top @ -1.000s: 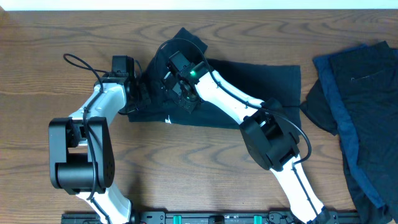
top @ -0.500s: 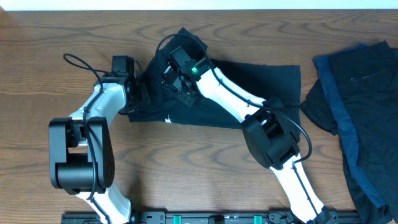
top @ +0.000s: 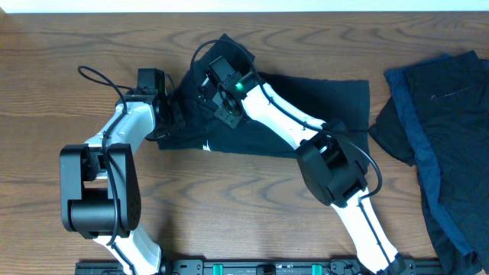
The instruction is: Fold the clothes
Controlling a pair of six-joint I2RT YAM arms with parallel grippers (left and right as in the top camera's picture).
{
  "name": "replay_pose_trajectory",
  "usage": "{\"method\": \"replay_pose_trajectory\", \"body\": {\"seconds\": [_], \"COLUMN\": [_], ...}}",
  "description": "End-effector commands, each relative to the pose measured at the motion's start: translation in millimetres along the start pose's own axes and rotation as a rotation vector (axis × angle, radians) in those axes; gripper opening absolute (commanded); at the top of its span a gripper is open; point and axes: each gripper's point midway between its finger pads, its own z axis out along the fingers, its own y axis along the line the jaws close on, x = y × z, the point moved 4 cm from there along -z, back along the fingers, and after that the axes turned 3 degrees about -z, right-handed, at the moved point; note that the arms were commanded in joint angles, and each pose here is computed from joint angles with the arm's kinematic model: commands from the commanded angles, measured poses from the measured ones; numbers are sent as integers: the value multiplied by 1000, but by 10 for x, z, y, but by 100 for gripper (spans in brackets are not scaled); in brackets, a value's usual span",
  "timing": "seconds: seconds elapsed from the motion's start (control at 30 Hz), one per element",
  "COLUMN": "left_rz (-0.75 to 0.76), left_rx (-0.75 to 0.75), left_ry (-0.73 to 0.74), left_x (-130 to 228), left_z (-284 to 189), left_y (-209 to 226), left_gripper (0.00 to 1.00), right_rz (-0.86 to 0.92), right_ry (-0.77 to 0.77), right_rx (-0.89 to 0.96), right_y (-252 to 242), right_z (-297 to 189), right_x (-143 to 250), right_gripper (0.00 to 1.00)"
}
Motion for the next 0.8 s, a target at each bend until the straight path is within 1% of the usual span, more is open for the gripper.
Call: {"method": "replay_pose_trajectory", "body": {"seconds": [0.0,0.27,0.33,0.37,0.43,0.57,0.6,0.63,0.67,0.7,0.73,0.77], "left_rz": [-2,-2,-2,-2,-2,-2,-2,-2,-2,-2,-2,-2], "left_rx": [-10,-11,-10,-10,-10,-11,-11,-10,-11,-10,-11,-10], "left_ry": [2,2,1,1,1,2,2,2,2,2,2,2], "left_x": [8,7,5,5,5,6,7,6,6,7,7,6], "left_z": [13,13,13,13,13,13,13,13,13,13,13,13], "left_y": [17,17,18,18,18,18,17,18,18,16,17,16], "left_gripper": [8,8,8,8,8,8,8,8,8,8,8,8], "right_rz": [22,35,51,64,104,162,162,162,162,161,160,159], "right_ry": [10,-2,-23,-38,-73,-110,-109,-98,-83,-62,-30,4], "right_rx": [39,48,58,70,93,97,90,81,66,43,19,-7], "right_y": [-152,-222,-266,-302,-403,-524,-529,-521,-497,-456,-408,-352], "right_z": [58,58,55,44,-48,-324,-400,-474,-530,-564,-562,-560], "right_x": [27,23,-12,-40,-110,-196,-198,-183,-153,-108,-45,23], "right_gripper": [18,20,22,24,27,28,25,20,11,5,1,1]}}
